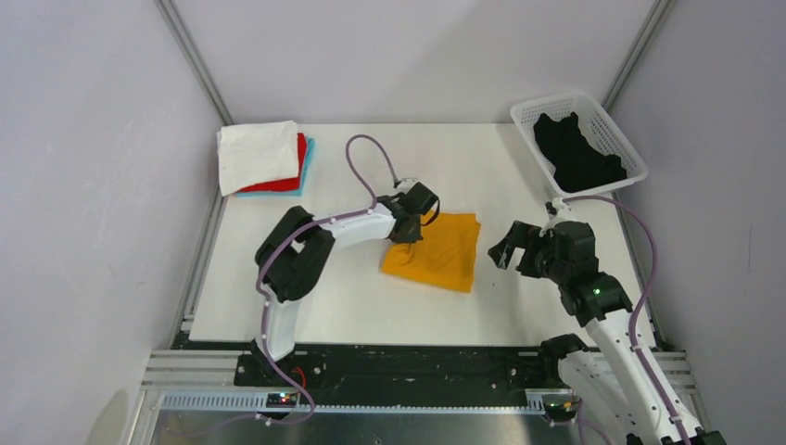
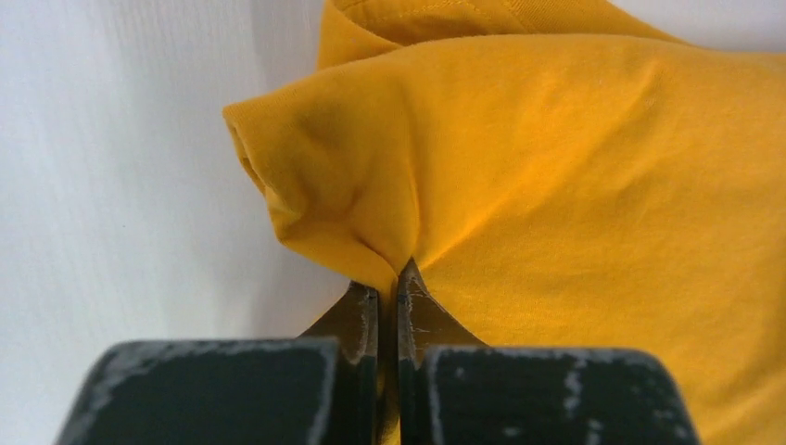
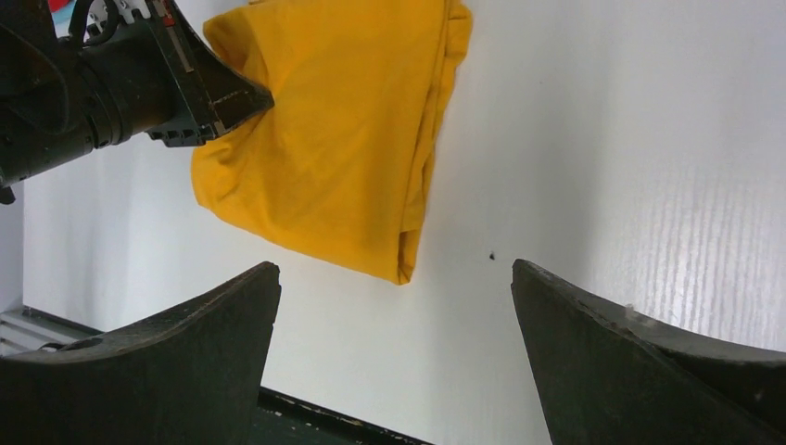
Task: Fold and stack the t-shirts
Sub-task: Put the neatly folded tshirt into the corner of the board with the left arm
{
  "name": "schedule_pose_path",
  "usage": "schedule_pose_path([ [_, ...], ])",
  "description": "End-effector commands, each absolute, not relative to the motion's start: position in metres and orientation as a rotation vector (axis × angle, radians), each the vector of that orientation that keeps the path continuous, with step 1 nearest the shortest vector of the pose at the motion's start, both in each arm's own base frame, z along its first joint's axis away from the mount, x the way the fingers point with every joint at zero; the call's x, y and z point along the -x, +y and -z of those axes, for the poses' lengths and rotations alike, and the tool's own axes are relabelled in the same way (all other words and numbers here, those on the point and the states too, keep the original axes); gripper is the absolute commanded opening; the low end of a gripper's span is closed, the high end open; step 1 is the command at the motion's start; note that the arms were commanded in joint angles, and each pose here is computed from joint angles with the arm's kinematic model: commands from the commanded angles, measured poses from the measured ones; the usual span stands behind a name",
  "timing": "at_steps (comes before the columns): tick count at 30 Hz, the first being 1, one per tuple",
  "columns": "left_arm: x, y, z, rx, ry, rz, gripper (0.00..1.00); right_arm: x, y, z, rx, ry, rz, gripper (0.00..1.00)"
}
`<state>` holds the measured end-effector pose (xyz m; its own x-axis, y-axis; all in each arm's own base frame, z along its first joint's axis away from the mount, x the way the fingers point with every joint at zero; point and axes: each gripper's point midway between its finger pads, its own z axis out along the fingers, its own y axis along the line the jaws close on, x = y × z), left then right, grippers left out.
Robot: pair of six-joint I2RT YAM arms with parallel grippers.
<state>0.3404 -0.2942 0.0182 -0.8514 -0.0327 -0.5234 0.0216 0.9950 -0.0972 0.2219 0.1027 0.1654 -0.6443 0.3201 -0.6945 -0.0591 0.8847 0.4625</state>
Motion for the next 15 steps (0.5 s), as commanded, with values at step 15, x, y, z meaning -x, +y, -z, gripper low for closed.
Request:
schedule_pose_path([
  [15, -0.469, -0.135, -0.121, -0.207, 2.12, -0.922, 0.0, -0.231, 0.087, -0.154, -0.193, 2.201, -0.52, 0.99],
])
